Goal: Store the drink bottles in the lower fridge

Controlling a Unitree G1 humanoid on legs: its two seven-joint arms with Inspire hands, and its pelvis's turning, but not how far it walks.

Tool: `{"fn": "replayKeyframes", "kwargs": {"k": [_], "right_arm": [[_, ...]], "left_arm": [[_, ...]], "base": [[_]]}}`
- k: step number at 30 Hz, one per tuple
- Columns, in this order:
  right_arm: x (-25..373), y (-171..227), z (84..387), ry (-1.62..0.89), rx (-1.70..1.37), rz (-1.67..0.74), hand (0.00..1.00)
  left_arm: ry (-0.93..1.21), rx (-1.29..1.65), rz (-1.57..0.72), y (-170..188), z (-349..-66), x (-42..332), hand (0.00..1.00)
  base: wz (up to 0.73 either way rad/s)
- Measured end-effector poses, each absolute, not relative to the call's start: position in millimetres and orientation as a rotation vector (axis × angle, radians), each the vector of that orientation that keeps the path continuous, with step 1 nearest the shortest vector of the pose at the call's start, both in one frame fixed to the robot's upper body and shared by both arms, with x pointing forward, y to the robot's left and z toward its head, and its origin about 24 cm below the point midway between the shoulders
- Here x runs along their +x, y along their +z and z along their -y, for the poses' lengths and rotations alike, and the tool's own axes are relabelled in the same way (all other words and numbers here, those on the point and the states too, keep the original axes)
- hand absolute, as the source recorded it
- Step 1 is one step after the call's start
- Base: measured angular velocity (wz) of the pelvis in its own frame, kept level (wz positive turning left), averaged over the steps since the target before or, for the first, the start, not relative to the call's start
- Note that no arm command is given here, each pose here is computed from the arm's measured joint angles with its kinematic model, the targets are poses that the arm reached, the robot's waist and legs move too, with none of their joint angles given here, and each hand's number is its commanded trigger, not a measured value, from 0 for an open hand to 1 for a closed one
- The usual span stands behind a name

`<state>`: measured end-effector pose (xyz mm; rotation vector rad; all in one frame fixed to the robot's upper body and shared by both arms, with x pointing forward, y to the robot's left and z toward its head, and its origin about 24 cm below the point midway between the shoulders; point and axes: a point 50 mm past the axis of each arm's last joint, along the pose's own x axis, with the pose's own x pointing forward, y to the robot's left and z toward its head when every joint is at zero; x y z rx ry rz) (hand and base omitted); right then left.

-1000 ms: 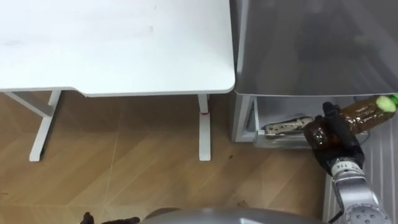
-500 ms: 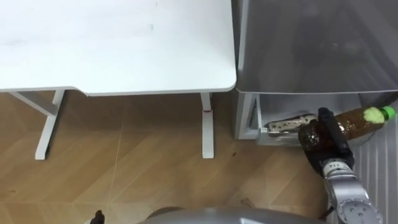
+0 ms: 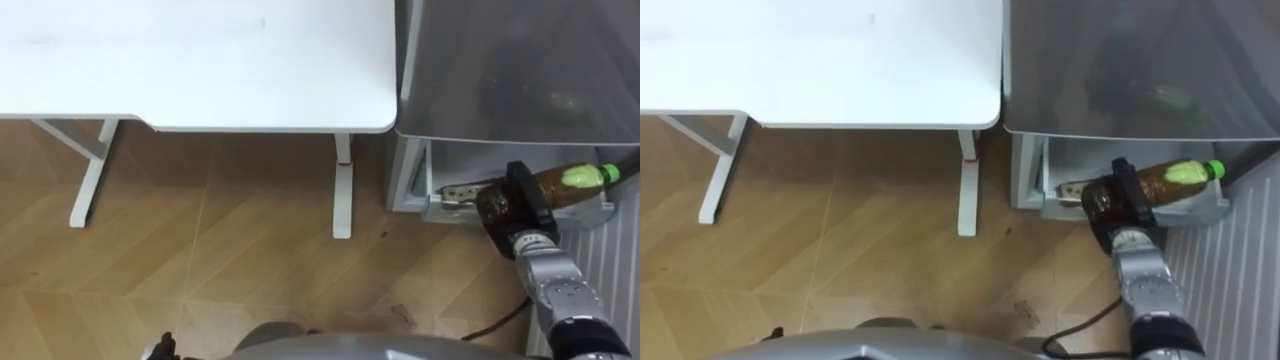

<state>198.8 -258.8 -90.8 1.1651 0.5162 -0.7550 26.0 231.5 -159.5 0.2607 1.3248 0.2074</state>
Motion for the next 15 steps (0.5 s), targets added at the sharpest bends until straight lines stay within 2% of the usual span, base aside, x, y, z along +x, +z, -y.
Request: {"fn": "replayKeyframes", "kwargs": {"k": [5, 15], "right_arm": [[231.5, -72.1, 261.1, -0.704, 1.201, -0.459, 1.0], [244.7, -73.2, 265.7, -0.758, 1.304, -0.467, 1.0]], "left_arm": [[0.161, 0.295, -1.303, -157.8, -234.8, 40.2, 0.0], [0.106, 0.302, -1.288, -157.1, -233.2, 53.5, 0.0]], "base": [[0.01], [0.0]]}}
